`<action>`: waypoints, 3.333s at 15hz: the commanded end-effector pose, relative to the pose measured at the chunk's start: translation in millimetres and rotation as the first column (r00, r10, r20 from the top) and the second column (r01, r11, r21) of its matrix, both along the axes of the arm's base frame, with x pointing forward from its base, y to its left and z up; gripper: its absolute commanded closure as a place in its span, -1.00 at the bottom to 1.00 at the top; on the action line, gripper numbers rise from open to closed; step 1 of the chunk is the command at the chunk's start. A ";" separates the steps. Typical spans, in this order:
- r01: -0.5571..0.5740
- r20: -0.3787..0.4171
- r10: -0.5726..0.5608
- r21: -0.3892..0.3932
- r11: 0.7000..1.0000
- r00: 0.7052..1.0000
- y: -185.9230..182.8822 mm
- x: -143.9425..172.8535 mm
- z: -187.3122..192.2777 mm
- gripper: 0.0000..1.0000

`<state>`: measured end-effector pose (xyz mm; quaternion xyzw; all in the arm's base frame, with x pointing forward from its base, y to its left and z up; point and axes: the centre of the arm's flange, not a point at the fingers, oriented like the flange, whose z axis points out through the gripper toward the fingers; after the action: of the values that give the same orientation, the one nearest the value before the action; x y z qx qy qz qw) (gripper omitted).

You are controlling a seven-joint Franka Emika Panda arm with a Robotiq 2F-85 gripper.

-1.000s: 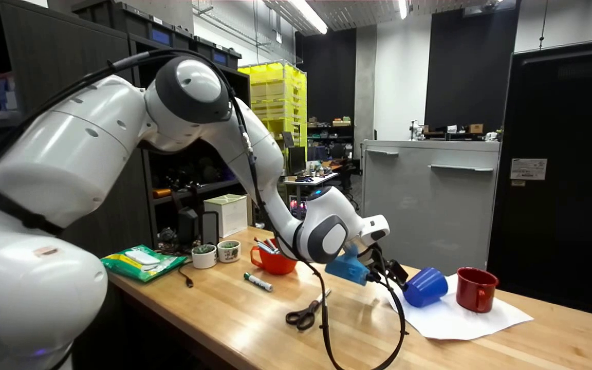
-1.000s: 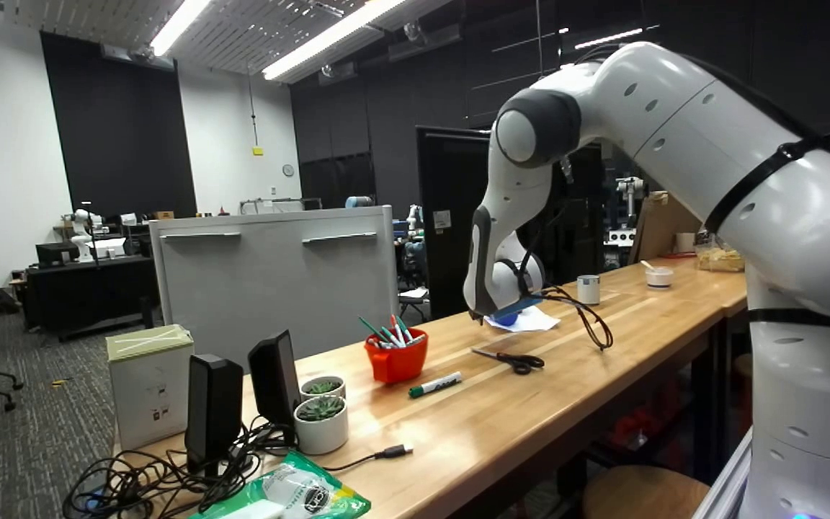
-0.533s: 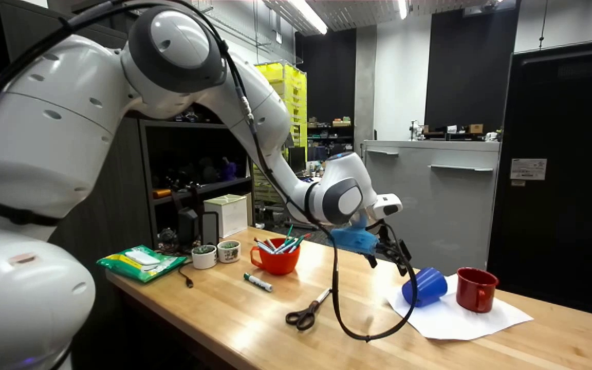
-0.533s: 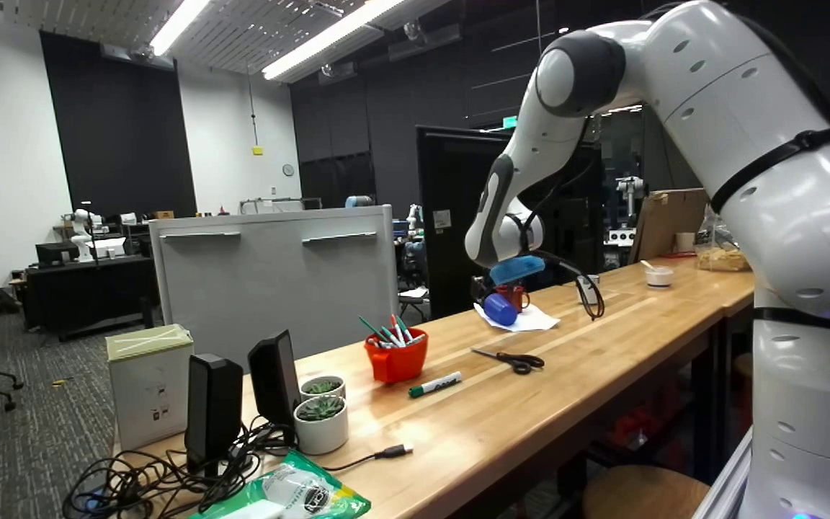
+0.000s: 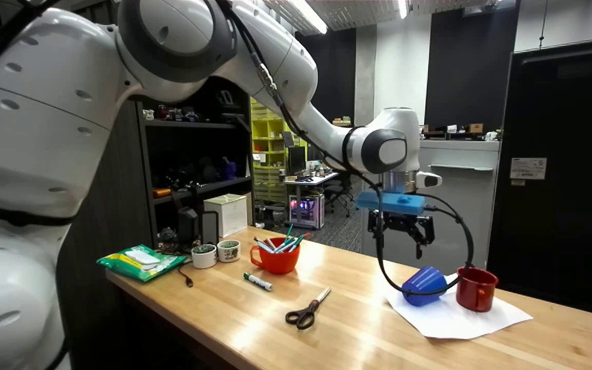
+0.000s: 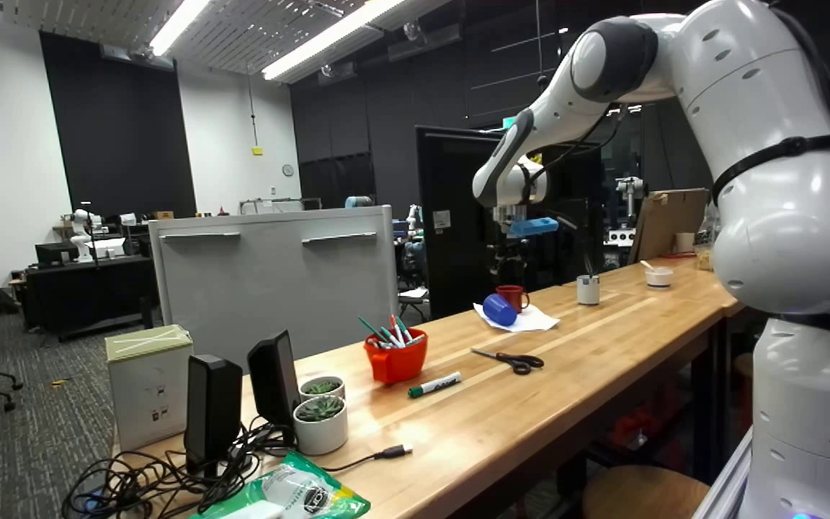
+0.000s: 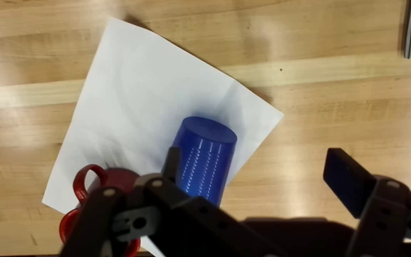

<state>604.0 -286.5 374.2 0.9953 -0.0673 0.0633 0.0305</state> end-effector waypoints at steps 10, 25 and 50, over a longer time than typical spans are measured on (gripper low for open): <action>-0.120 -0.203 0.122 0.021 0.993 0.971 -55.8 42.7 -34.6 -1.00; -0.392 -0.345 0.369 0.003 0.920 0.863 -65.4 113.7 -47.5 -1.00; -0.733 -0.378 0.690 0.042 0.679 0.617 -55.8 175.6 -75.1 -1.00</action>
<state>730.1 -321.9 293.0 0.9346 0.3292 -0.1095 0.0784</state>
